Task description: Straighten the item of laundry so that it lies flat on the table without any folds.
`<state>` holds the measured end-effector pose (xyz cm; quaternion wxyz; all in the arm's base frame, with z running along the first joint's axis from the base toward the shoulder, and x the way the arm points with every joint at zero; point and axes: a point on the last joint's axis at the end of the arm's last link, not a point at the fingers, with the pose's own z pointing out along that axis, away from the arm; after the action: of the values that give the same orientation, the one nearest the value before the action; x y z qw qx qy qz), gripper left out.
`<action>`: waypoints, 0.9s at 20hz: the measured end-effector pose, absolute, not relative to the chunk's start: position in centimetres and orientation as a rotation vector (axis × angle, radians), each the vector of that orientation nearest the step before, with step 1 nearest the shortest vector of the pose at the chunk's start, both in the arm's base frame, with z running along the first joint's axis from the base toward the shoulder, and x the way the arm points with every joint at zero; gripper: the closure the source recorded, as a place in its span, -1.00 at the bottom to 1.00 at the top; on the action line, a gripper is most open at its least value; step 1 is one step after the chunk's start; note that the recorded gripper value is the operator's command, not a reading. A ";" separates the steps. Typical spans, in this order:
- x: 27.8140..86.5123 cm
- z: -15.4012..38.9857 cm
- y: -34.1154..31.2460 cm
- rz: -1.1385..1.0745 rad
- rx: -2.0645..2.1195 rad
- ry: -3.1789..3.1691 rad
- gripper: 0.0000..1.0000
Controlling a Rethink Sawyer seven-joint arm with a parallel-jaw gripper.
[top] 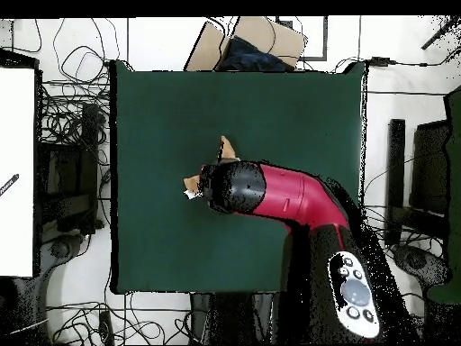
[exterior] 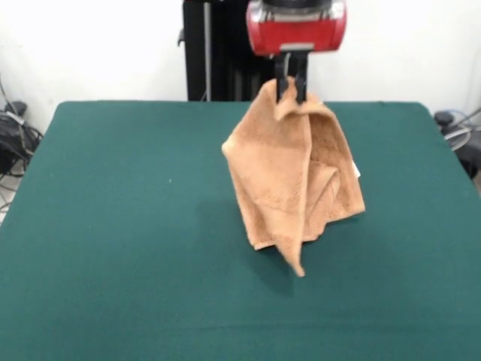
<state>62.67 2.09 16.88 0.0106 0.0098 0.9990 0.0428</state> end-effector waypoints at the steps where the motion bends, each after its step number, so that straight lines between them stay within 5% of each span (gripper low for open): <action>1: 62.8 17.5 2.2 0.132 0.030 3.114 1.00; 18: 62.4 28.1 7.9 0.134 -0.084 3.118 1.00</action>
<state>62.39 7.90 28.15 0.0099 -0.0269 0.9987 0.0430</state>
